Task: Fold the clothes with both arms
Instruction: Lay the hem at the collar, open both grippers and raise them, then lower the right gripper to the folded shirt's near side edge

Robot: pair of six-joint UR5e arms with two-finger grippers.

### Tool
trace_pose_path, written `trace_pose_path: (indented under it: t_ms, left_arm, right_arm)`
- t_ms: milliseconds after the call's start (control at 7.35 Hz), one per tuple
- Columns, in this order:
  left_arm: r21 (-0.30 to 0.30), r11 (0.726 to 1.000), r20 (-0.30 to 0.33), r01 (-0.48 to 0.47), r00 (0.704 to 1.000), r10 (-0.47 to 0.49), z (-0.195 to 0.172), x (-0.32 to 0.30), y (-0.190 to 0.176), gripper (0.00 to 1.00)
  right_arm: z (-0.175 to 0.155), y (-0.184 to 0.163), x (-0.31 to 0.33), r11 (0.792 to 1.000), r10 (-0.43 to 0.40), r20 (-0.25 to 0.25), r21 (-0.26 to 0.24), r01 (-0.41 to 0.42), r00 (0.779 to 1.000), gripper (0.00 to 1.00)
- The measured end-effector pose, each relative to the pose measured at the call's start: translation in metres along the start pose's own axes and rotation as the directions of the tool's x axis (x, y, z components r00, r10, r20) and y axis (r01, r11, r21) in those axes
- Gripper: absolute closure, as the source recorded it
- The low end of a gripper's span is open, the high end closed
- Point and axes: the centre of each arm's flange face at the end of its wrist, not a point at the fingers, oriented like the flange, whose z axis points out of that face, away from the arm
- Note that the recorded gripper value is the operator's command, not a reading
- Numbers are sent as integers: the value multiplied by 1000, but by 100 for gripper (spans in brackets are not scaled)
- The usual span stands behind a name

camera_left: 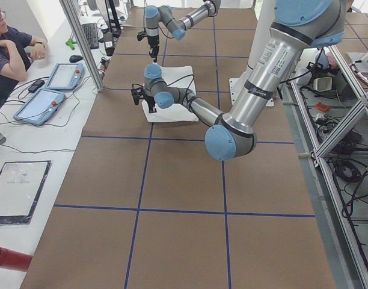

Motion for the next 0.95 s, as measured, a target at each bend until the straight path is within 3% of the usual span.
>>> trace_pose_path:
  t_ms: [408,680,952]
  left_arm:
    - [40,999,-4,14,1000,-14,-12,8,-15,1]
    - [48,999,-8,19,1000,-19,-18,10,-20,1]
    - [51,998,-17,21,1000,-20,-25,14,-18,1]
  right_arm:
    - [0,0,18,998,-53,34,28,52,998,0]
    - [-1,15,58,996,-86,67,38,83,994,0]
    - [6,41,75,996,-88,67,28,86,994,0]
